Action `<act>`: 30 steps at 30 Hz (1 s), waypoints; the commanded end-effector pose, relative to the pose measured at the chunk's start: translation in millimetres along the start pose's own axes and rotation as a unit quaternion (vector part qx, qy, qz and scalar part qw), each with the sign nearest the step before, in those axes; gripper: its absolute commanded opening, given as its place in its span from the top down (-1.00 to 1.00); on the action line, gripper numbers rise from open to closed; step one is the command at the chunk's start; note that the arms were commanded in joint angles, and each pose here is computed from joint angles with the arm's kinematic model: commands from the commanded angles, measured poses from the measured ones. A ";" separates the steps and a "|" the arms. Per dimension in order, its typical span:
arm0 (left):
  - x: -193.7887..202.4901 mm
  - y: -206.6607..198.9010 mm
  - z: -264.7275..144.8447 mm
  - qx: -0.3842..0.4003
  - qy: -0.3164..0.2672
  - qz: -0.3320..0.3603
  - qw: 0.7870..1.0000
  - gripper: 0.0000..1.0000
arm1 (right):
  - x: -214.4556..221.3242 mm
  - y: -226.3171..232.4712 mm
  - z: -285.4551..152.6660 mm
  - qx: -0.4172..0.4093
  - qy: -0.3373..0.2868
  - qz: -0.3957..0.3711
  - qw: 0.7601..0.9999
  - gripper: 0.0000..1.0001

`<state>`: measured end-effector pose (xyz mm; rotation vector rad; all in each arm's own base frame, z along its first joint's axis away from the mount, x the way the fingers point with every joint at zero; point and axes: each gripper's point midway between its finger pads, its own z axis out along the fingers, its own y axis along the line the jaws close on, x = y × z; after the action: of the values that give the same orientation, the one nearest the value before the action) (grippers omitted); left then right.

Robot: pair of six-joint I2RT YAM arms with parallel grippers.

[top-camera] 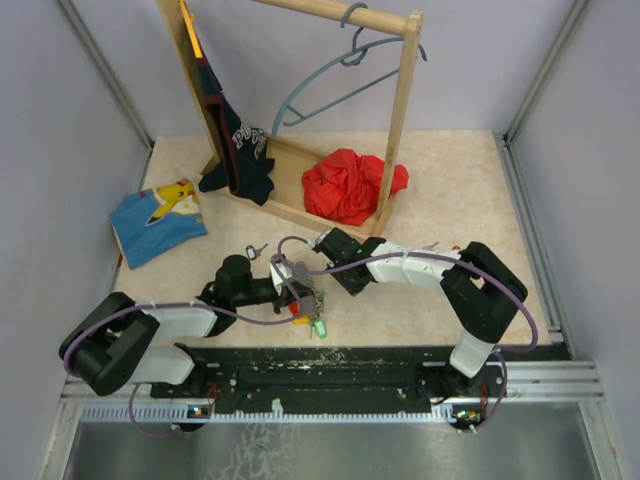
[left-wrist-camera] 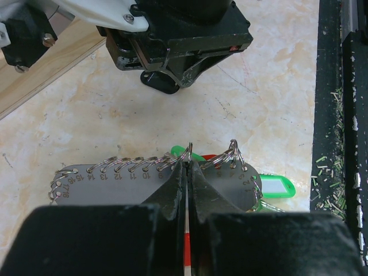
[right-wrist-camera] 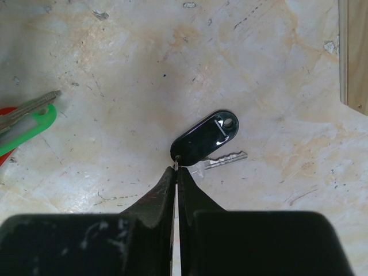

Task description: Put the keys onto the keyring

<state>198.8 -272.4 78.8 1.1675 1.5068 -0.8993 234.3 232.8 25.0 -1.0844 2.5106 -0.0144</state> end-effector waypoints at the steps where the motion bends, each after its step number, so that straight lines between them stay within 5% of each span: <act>1: -13.9 3.1 0.9 0.000 -0.020 0.019 1.000 1.00 | -30.6 -2.6 -13.4 0.004 -0.048 0.011 0.999 1.00; 17: -21.0 5.2 -4.2 -0.016 -0.037 0.033 0.999 1.00 | -71.1 -14.6 -65.8 0.004 -0.230 0.000 0.973 1.00; 26: -23.6 4.9 -7.0 -0.021 -0.052 0.054 0.997 1.00 | -89.8 6.5 -100.9 -0.055 -0.425 -0.063 0.901 1.00; 30: -26.4 3.5 -9.9 -0.021 -0.064 0.080 0.994 1.00 | -83.2 20.5 -110.6 -0.095 -0.455 -0.092 0.880 1.00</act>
<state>198.4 -267.3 86.2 1.1561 1.4375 -0.8541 232.6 259.8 98.9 -1.0415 1.8503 0.4033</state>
